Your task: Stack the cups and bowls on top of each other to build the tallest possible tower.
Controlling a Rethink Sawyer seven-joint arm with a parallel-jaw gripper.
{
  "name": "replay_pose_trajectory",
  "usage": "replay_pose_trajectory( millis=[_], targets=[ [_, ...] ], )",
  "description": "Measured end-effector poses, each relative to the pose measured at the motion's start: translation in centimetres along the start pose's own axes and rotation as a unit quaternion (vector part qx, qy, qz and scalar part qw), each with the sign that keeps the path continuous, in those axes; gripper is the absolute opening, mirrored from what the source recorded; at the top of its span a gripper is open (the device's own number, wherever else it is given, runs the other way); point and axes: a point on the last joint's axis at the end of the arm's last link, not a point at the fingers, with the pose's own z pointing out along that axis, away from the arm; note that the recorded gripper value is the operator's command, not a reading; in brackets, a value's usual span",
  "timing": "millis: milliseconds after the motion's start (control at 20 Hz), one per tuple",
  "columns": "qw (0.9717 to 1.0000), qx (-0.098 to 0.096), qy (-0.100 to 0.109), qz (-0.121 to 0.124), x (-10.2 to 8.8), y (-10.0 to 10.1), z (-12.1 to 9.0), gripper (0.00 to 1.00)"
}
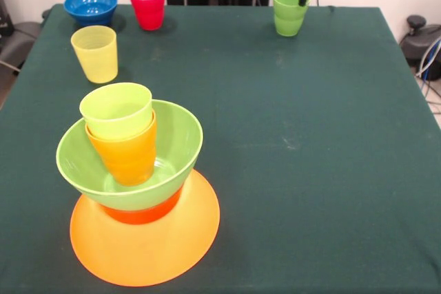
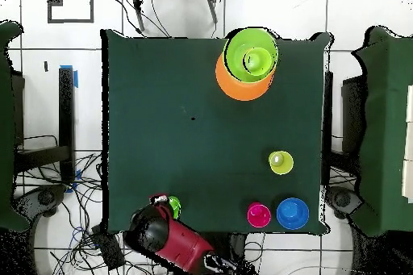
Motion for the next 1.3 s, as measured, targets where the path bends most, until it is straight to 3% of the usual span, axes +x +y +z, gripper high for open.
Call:
replay_pose_trajectory(
  millis=[450, 900, 950, 1300],
  targets=[
    [0.9999, 0.005, -0.008, -0.003, 0.1, -1.9, 3.4, 1.0],
    [0.9998, 0.019, -0.001, 0.004, 0.5, -2.8, 4.2, 1.0],
    [0.9998, 0.019, -0.001, 0.004, 0.6, -2.9, 4.3, 0.0],
    [0.9998, 0.019, -0.005, 0.003, 0.3, -3.0, 4.1, 0.0]
  ],
)
